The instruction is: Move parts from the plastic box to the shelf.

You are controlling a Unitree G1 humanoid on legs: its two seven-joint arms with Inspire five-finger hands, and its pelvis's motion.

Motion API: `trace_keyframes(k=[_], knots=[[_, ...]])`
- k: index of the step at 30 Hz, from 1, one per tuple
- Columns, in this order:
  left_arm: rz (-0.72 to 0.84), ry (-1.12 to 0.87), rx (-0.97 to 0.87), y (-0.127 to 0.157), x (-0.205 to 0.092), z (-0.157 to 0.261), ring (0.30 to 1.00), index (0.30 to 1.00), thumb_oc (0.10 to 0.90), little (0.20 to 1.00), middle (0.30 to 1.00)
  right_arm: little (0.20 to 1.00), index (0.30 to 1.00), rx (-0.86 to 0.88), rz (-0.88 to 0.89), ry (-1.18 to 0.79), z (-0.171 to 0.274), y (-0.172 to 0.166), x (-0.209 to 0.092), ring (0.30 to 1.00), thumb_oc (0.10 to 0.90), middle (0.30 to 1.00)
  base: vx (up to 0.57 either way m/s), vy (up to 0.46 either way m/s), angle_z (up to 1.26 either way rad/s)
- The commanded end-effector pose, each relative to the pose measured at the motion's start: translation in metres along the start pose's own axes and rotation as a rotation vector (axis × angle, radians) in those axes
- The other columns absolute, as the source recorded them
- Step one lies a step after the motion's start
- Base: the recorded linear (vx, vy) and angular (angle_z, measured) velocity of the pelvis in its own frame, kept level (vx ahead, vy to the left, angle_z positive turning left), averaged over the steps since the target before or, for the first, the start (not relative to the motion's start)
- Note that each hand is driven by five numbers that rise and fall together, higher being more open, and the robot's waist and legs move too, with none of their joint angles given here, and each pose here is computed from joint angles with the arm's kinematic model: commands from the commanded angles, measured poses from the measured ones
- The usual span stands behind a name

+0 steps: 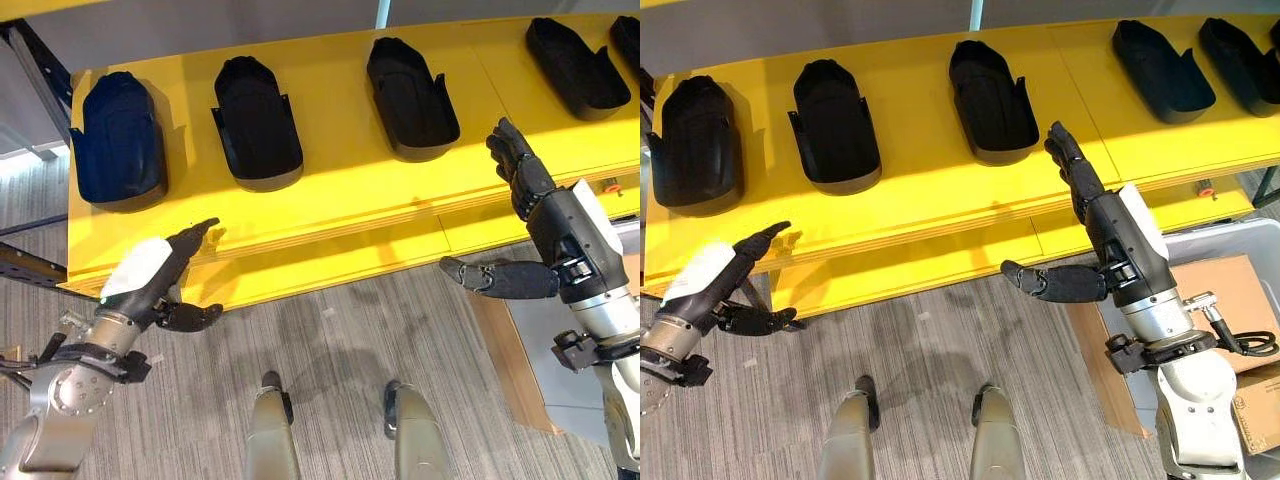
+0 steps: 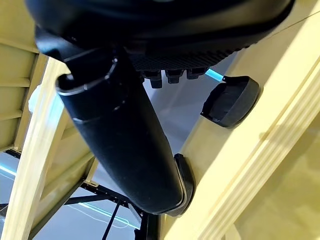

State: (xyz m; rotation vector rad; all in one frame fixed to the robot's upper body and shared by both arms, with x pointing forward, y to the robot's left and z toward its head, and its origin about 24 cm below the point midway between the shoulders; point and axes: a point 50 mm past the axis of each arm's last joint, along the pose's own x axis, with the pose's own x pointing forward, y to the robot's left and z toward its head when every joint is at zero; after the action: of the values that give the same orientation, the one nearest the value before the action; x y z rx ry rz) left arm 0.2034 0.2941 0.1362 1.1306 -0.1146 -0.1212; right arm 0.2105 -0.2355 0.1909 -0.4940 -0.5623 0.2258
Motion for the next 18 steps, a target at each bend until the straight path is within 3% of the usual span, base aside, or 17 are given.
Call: trace_keyframes(k=[1, 11, 18], knots=[[0.156, -0.149, -0.024, 0.037, -0.007, 0.022, 1.0, 1.0, 0.9, 1.0, 1.0, 1.0, 1.0, -0.093, -0.072, -0.285, 0.047, -0.017, 0.009, 1.0, 0.9, 1.0, -0.01, -0.04, 0.02], [0.12, -0.206, -0.3, 0.019, -0.023, 0.026, 1.0, 1.0, 0.9, 1.0, 1.0, 1.0, 1.0, -0.08, -0.048, -0.282, 0.042, -0.009, 0.006, 1.0, 0.9, 1.0, 0.03, -0.053, 0.02], [0.152, -0.18, -0.968, -0.035, -0.032, 0.011, 1.0, 1.0, 0.9, 1.0, 1.0, 1.0, 1.0, 0.001, 0.0, -0.124, 0.011, 0.008, -0.009, 1.0, 0.9, 1.0, 0.06, -0.075, -0.01]])
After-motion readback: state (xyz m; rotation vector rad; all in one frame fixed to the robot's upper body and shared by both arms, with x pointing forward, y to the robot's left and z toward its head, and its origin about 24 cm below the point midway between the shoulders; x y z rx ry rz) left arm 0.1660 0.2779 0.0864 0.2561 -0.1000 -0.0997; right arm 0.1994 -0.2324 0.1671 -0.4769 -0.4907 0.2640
